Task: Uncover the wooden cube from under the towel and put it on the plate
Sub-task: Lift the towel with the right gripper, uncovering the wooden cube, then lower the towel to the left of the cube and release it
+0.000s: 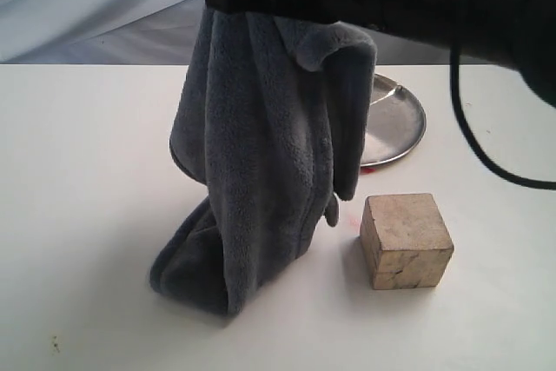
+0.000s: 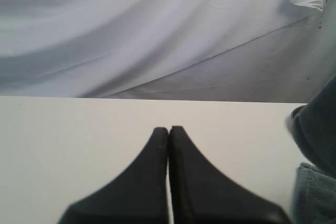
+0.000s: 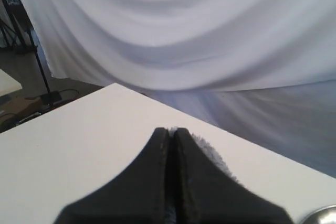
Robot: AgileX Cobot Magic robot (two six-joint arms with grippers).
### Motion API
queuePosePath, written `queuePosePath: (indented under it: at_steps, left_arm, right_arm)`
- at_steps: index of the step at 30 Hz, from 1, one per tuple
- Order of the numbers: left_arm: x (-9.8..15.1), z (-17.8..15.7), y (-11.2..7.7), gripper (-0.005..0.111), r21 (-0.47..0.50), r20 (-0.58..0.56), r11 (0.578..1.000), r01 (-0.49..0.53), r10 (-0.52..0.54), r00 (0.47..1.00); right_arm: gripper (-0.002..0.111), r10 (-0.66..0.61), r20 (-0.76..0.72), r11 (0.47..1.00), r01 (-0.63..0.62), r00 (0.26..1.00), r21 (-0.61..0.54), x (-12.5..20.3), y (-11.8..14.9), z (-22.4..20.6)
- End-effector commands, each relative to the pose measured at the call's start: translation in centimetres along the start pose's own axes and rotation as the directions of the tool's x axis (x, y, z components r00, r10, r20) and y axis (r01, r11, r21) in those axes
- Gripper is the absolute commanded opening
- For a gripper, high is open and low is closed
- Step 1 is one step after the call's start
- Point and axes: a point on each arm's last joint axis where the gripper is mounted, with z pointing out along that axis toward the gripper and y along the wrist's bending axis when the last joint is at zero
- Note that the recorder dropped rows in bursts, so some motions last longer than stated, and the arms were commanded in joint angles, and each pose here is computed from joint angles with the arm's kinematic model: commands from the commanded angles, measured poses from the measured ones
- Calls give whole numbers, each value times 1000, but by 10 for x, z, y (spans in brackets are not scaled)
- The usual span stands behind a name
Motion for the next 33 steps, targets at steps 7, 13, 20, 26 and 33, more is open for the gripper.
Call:
queuePosePath:
  at_steps: [7,13,20,26,33]
  left_arm:
    - [1,0,0,1,1,-1,1000,-2,2,1000]
    - [1,0,0,1,1,-1,1000,2,-2,1000]
    - [1,0,0,1,1,-1,1000,2,-2,1000]
    - [1,0,0,1,1,-1,1000,-1,1,1000]
    - [1,0,0,1,1,-1,1000,-1,1,1000]
  right_arm:
    - [0,-22,-121,1000,22,992,3,39,-2,37]
    - [0,-31,-220,999,27,975,-18,74,5,59]
    - [0,-38,-280,999,30,959,-33,111,10,81]
    - [0,-40,-330,999,31,943,-31,134,8,91]
    - [0,-40,-364,999,33,931,-27,141,8,92]
